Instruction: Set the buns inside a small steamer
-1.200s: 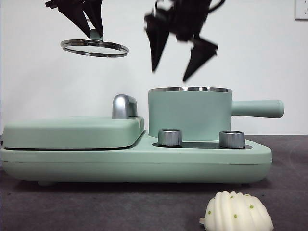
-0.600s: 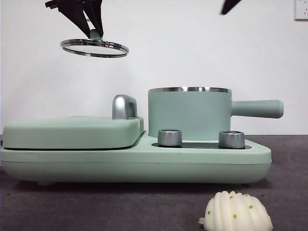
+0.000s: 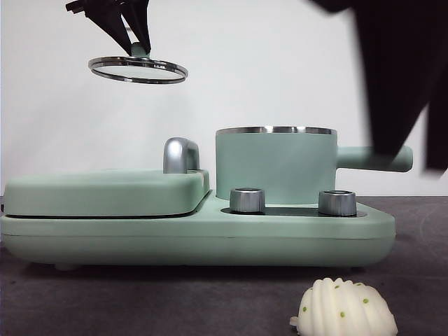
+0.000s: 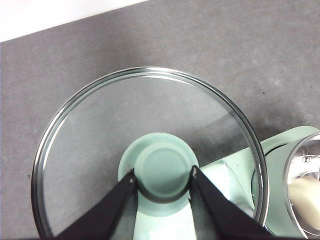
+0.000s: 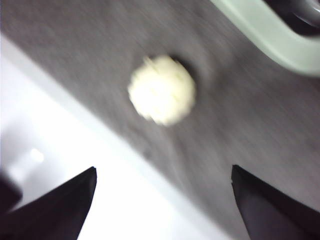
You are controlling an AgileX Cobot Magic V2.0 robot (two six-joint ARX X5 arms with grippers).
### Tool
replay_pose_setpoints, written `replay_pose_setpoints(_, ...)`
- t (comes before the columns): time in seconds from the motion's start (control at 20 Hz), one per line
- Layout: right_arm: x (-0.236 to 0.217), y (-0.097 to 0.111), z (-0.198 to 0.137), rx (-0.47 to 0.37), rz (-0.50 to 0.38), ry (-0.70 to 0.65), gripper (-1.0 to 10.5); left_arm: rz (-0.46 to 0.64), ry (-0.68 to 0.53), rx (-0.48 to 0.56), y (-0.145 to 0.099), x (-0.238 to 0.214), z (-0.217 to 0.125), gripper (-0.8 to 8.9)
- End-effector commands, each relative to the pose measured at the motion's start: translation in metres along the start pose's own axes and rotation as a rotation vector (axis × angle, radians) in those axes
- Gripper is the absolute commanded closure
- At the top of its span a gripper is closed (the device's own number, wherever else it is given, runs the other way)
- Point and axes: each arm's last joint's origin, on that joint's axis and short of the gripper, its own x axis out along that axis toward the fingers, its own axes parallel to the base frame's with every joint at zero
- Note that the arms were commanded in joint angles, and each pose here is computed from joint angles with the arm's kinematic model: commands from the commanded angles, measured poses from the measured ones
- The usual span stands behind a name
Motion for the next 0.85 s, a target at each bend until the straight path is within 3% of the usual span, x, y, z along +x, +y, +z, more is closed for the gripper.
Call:
replay_pose_setpoints(0.05, 0.030, 0.006, 0.000, 0.021, 0.023, -0.046, 5.2, -0.006, -0.048, 0.007, -0.002, -0.006, 0.005, 8.06)
replay_pose_setpoints(0.5, 0.088, 0.001, 0.006, 0.038, -0.019, -0.077, 5.2, -0.006, -0.052, 0.008, -0.002, -0.006, 0.006, 8.06)
replay_pose_setpoints(0.7, 0.096, 0.001, 0.007, 0.041, -0.033, -0.048, 7.0, -0.006, -0.052, 0.008, -0.002, -0.006, 0.006, 8.06)
replay_pose_setpoints(0.85, 0.092, 0.002, 0.012, 0.041, -0.026, -0.068, 7.3, -0.006, -0.053, 0.008, -0.002, -0.006, 0.006, 8.06)
